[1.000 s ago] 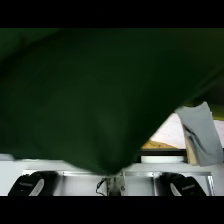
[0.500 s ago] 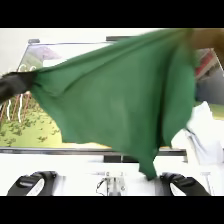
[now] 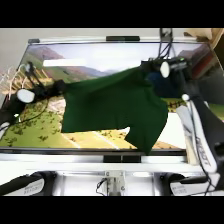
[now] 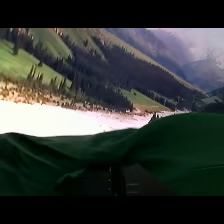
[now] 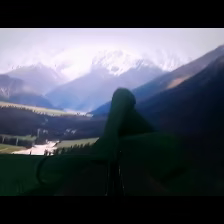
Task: Fold the shirts.
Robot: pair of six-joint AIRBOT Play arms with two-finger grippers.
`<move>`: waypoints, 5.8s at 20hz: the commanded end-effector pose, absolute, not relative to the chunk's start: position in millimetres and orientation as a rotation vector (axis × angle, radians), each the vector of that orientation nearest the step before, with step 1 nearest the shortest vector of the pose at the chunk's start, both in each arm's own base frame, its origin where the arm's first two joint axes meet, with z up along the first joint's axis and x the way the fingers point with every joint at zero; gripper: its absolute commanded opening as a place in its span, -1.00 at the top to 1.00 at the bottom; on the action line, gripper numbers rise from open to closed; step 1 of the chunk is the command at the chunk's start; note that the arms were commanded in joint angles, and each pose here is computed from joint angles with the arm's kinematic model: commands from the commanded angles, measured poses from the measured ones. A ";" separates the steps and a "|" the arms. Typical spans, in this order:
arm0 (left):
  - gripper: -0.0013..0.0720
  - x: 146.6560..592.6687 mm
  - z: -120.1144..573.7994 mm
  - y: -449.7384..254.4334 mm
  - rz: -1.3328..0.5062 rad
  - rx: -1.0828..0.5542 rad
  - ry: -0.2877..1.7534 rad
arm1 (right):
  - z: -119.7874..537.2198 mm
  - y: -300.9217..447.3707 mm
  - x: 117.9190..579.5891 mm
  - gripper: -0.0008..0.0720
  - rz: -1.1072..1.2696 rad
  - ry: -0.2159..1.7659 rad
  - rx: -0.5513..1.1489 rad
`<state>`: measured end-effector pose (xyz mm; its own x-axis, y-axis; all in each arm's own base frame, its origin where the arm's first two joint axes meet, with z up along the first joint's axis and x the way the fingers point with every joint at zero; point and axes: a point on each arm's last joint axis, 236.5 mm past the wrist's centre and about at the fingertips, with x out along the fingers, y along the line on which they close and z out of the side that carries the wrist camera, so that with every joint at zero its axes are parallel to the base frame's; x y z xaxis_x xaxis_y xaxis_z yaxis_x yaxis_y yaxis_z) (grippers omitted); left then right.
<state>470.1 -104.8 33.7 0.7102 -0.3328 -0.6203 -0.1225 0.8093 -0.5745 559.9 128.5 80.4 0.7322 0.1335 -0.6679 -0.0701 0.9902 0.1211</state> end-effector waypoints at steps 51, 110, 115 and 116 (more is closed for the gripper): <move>0.88 297.9 -58.3 -63.1 -0.197 -0.710 1.356 | -113.8 5.8 314.8 0.41 -0.071 1.484 0.504; 0.88 404.8 -41.5 -3.3 -0.209 -0.589 1.395 | -31.3 20.7 438.7 0.82 0.060 1.353 0.139; 0.88 392.3 -73.4 -23.8 -0.209 -0.604 1.445 | -67.9 36.0 441.2 0.82 0.025 1.402 0.273; 0.88 392.8 -74.8 -24.9 -0.204 -0.608 1.447 | -72.3 37.8 442.0 0.82 0.014 1.408 0.298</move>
<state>403.0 -19.2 -62.0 0.1783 -0.4860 -0.8556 -0.2133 0.8298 -0.5157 447.8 31.1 -56.6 0.2142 0.1607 -0.9635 0.1045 0.9769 0.1862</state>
